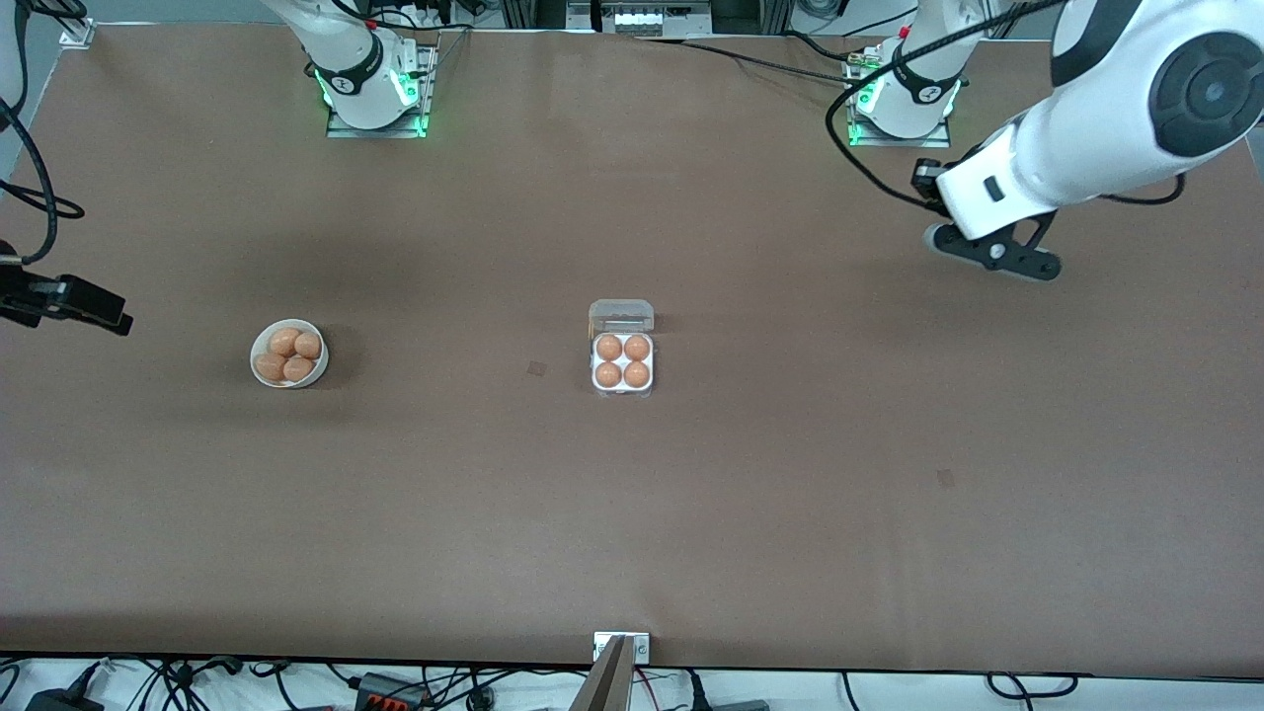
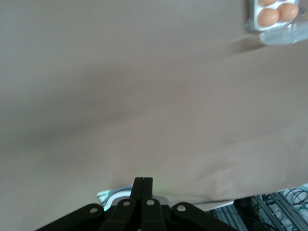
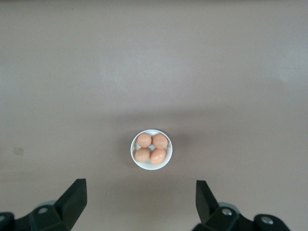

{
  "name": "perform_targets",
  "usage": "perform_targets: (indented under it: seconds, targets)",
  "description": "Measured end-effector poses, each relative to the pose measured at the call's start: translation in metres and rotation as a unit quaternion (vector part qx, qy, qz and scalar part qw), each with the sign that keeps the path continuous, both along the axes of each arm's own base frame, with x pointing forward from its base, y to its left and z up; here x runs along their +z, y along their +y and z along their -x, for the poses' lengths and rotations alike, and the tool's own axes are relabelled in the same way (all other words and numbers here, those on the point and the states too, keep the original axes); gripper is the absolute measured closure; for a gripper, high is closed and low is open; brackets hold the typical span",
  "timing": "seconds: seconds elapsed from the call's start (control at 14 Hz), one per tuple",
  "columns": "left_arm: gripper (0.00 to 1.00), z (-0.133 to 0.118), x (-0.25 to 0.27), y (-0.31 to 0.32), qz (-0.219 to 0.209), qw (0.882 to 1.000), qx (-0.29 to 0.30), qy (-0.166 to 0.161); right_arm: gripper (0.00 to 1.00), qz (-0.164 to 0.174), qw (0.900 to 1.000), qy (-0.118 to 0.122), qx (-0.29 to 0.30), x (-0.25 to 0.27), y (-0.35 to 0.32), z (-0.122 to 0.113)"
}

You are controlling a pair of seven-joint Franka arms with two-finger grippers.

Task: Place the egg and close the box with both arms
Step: 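Withdraw the right gripper while the left gripper reaches toward the carton, then push the carton lid over the eggs with the left gripper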

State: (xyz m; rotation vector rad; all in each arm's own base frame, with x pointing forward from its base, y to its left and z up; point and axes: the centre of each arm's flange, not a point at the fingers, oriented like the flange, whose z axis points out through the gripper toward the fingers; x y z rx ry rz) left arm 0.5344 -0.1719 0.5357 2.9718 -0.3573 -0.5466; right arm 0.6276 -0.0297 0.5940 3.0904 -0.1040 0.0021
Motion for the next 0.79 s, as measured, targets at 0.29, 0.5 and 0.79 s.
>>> perform_targets:
  seconds: [0.29, 0.5, 0.79]
  targets:
    - [0.99, 0.007, -0.052, -0.077, 0.002, 1.000, 0.017, -0.024, 0.00, -0.001, 1.000, -0.006, 0.003, -0.014, 0.002, 0.029]
    - [0.99, 0.024, -0.091, -0.131, 0.011, 0.999, 0.027, -0.047, 0.00, -0.001, 1.000, -0.008, 0.004, -0.013, 0.003, 0.045]
    - [0.99, 0.051, -0.134, -0.199, 0.035, 0.996, 0.043, -0.074, 0.00, -0.001, 1.000, -0.013, 0.005, -0.010, 0.003, 0.047]
